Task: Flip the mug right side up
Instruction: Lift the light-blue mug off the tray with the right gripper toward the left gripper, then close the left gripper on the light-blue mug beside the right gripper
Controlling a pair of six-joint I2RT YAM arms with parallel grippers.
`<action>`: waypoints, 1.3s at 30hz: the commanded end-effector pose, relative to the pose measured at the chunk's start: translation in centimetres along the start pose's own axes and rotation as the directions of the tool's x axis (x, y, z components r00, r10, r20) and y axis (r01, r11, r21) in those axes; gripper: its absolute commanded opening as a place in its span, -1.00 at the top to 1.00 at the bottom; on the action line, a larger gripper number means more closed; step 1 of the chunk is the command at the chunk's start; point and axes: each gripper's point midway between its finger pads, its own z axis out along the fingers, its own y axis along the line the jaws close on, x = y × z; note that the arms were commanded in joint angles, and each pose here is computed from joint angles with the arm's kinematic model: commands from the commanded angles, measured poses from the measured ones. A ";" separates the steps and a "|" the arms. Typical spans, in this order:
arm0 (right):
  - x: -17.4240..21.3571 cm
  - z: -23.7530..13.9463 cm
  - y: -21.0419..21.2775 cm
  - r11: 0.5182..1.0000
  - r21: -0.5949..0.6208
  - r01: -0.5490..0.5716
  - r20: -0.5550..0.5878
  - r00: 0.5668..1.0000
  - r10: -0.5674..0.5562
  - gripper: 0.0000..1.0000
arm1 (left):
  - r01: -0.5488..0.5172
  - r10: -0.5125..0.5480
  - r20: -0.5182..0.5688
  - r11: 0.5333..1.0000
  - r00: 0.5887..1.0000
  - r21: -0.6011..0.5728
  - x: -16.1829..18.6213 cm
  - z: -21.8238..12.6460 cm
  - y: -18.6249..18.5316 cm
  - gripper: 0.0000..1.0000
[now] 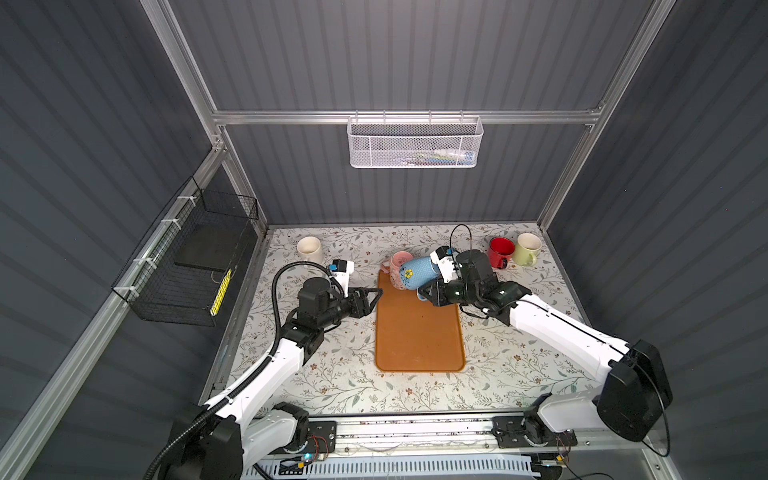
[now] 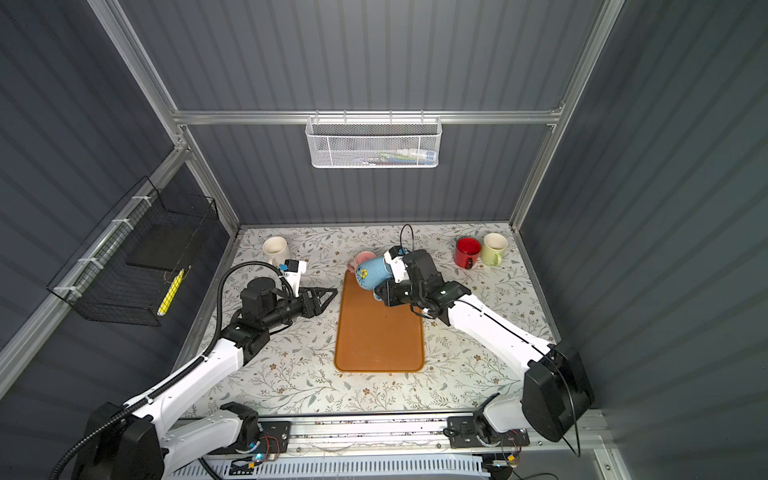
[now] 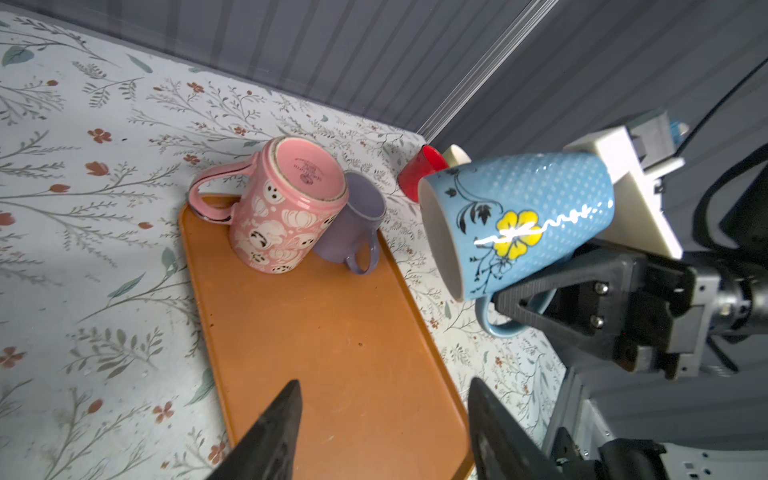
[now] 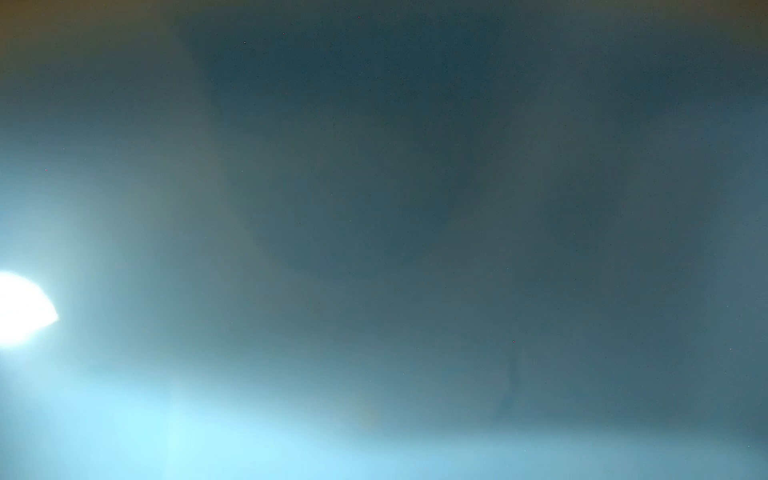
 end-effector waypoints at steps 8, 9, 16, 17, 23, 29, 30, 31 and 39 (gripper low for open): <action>-2.7 -2.2 3.7 0.977 -0.209 0.037 0.104 0.994 -0.016 1.00 | -0.033 0.027 0.026 0.959 0.999 0.280 -3.2 0.7 -5.0 -0.26; -2.8 -2.3 4.0 0.974 -0.222 0.040 0.106 0.994 -0.017 1.00 | -0.032 0.025 0.027 0.952 0.999 0.305 -3.4 0.8 -5.5 -0.26; -3.6 -3.0 5.8 0.952 -0.298 0.069 0.115 0.993 -0.036 1.00 | -0.060 0.037 0.066 0.917 0.997 0.395 -5.4 0.9 -7.4 -0.25; -3.6 -3.1 6.0 0.950 -0.305 0.072 0.114 0.993 -0.038 1.00 | -0.063 0.037 0.072 0.910 0.997 0.409 -5.5 0.9 -7.7 -0.26; -3.9 -3.9 6.7 0.939 -0.333 0.091 0.144 0.989 -0.045 1.00 | -0.051 0.010 0.088 0.884 0.996 0.465 -6.2 0.9 -8.5 -0.25; -4.0 -4.1 7.3 0.925 -0.368 0.099 0.158 0.987 -0.042 1.00 | -0.033 -0.013 0.091 0.871 0.996 0.490 -6.5 0.6 -8.9 -0.24; -4.1 -4.0 7.4 0.922 -0.374 0.101 0.160 0.986 -0.043 1.00 | -0.030 -0.019 0.095 0.869 0.995 0.493 -6.6 0.6 -8.9 -0.24; -4.0 -4.0 7.4 0.920 -0.380 0.102 0.159 0.986 -0.044 1.00 | -0.028 -0.022 0.095 0.865 0.995 0.501 -6.6 0.5 -9.1 -0.24; -4.1 -3.8 7.9 0.904 -0.411 0.118 0.160 0.986 -0.056 1.00 | -0.013 -0.044 0.092 0.840 0.995 0.543 -6.6 0.7 -9.8 -0.21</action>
